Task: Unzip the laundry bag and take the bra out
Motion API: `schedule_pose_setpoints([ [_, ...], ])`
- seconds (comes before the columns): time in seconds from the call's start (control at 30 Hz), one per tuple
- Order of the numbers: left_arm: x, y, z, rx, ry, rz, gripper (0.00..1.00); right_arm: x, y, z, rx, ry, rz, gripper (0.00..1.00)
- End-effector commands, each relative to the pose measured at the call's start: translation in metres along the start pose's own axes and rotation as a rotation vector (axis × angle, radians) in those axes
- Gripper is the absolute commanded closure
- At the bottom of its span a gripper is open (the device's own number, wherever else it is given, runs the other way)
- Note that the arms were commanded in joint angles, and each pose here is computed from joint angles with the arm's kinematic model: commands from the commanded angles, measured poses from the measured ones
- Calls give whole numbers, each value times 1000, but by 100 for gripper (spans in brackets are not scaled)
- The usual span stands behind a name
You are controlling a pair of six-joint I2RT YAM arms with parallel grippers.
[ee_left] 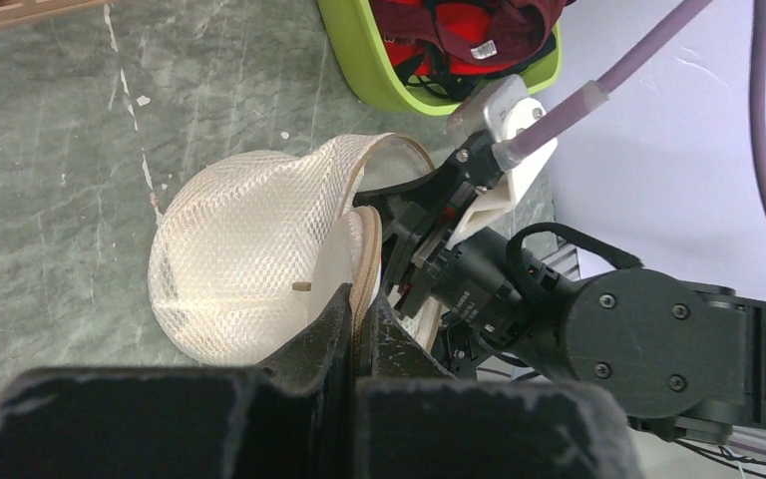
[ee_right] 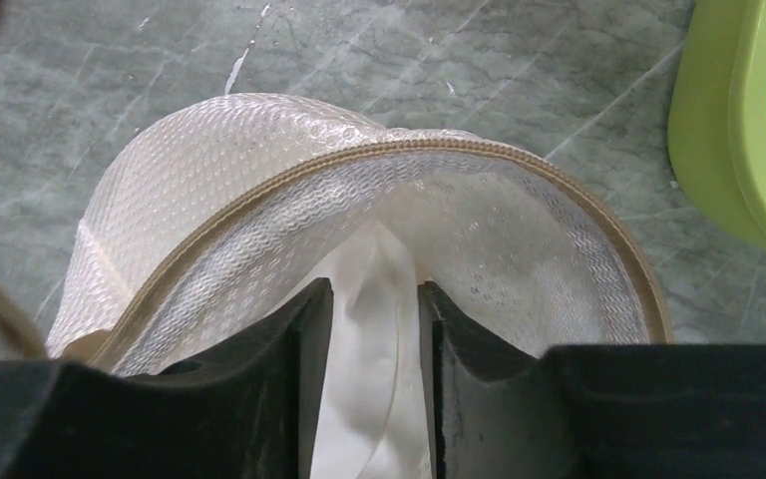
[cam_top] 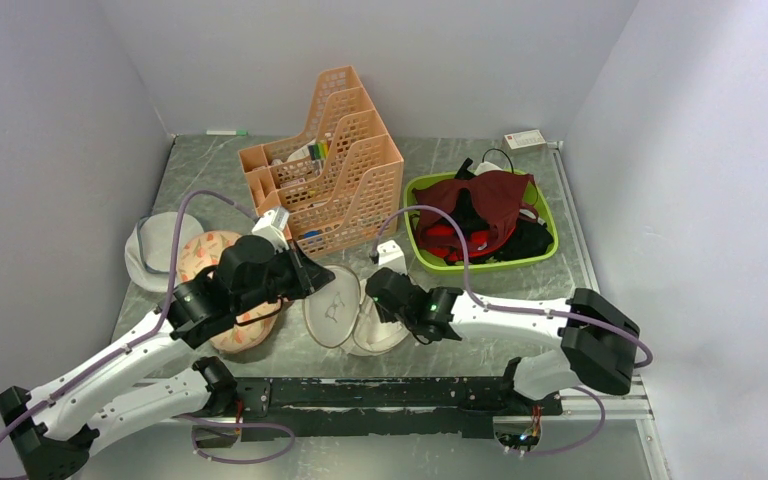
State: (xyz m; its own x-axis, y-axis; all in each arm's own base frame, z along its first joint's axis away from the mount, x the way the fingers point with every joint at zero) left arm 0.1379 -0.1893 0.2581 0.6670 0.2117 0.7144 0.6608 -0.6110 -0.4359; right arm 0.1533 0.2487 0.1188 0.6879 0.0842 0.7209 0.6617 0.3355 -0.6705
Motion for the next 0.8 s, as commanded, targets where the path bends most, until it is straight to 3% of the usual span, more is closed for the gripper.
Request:
schedule_pose_setpoints([
  [0.0, 6, -6, -4, -24, 2, -23, 93, -4, 12, -6, -60, -10, -22, 62],
  [0.07, 7, -7, -4, -23, 1, -25, 93, -6, 16, -3, -61, -20, -8, 68],
  [0.23, 6, -6, 0, 2, 2, -32, 93, 2, 10, 10, 24, 13, -4, 100],
  [0.3, 6, -6, 1, 15, 2, -36, 93, 11, -2, 17, 79, 38, 0, 100],
  [0.4, 7, -6, 1, 8, 1, -42, 93, 27, -31, 39, 298, 71, 17, 100],
  [0.57, 9, -5, -2, -5, 1, -41, 93, 65, -86, 60, 569, 192, -76, 100],
  [0.77, 8, -6, -3, -11, 1, -35, 93, 109, -137, 71, 759, 315, -223, 100],
])
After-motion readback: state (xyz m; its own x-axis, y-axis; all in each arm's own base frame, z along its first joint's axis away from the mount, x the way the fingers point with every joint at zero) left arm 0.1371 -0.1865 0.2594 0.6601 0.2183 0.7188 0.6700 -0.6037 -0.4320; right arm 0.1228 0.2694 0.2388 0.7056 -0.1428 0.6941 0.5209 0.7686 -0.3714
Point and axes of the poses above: each gripper's point midway between its finger pads, its own y axis out along the fingers, its own z axis along the line the jaws close on, x = y × z, the point moved 7 cm from there along -y, back along the fingers, and after that the axes turned 13 degrees about y, right-handed, at the moved point
